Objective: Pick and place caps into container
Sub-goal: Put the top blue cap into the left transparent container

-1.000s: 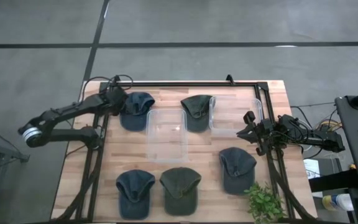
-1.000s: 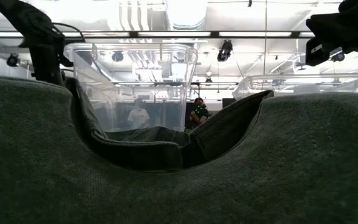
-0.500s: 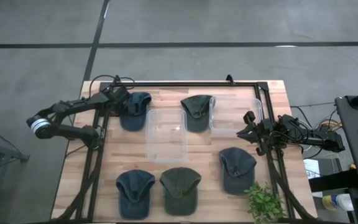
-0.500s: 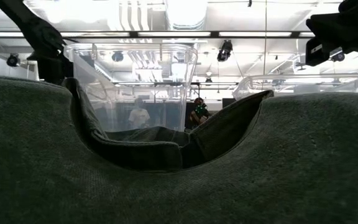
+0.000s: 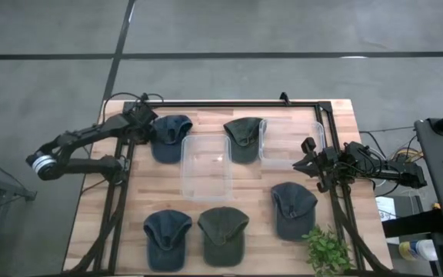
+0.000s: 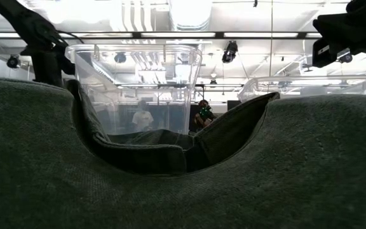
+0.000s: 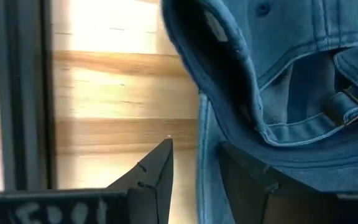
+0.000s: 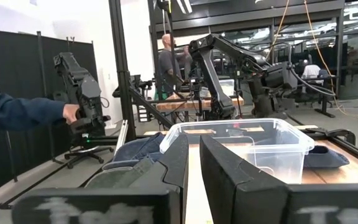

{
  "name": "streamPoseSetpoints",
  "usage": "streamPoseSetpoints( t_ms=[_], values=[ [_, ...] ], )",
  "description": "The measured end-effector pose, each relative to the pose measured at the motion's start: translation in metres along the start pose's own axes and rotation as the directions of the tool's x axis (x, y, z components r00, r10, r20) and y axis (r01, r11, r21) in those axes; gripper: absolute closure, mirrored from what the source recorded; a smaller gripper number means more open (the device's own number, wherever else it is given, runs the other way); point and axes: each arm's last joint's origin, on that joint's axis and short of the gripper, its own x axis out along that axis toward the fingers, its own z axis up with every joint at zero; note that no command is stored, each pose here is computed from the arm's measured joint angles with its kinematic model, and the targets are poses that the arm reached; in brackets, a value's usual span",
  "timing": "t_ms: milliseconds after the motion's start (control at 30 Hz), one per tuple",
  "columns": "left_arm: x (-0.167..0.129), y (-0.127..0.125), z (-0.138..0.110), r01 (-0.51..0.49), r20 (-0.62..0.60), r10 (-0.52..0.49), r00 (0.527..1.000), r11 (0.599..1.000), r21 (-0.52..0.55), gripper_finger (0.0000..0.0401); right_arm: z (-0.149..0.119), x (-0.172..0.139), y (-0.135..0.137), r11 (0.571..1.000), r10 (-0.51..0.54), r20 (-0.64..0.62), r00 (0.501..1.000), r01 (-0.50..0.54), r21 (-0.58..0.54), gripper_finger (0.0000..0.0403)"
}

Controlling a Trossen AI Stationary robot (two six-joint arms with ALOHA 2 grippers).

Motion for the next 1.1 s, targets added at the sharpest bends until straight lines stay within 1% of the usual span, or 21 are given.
streamPoseSetpoints(
  t_ms=[100,300,500,700,867,967,1100],
  values=[
    [0.0,0.002,0.003,0.004,0.009,-0.004,1.0,1.0,-0.008,0.0279,0.0,0.0,0.0,1.0,0.0,0.0,1.0,0.0,0.0,0.0365],
    [0.006,0.0,0.008,0.068,-0.028,-0.068,0.997,0.997,0.019,0.0279,0.0,0.0,0.0,1.0,0.0,0.0,1.0,0.0,0.0,0.0365],
    [0.012,0.0,0.01,0.078,-0.064,-0.077,0.995,0.997,0.013,0.0279,0.0,0.0,0.0,1.0,0.0,0.0,1.0,0.0,0.002,0.0365],
    [0.018,-0.006,0.013,0.171,-0.099,-0.167,0.981,0.985,0.033,0.0279,0.0,0.0,0.0,1.0,0.0,0.0,1.0,0.0,0.0,0.0365],
    [0.022,-0.007,0.013,0.162,-0.114,-0.156,0.981,0.986,0.04,0.0283,0.0,0.0,0.0,1.0,0.0,0.0,1.0,0.0,0.001,0.0365],
    [0.023,-0.007,0.013,0.157,-0.111,-0.151,0.982,0.986,0.053,0.031,0.0,0.0,0.0,1.0,0.0,0.0,1.0,0.0,0.003,0.0365],
    [0.021,-0.007,0.013,0.166,-0.098,-0.159,0.982,0.984,0.071,0.0381,0.0,0.0,0.0,1.0,0.0,0.0,1.0,0.0,0.002,0.0365]
  ],
)
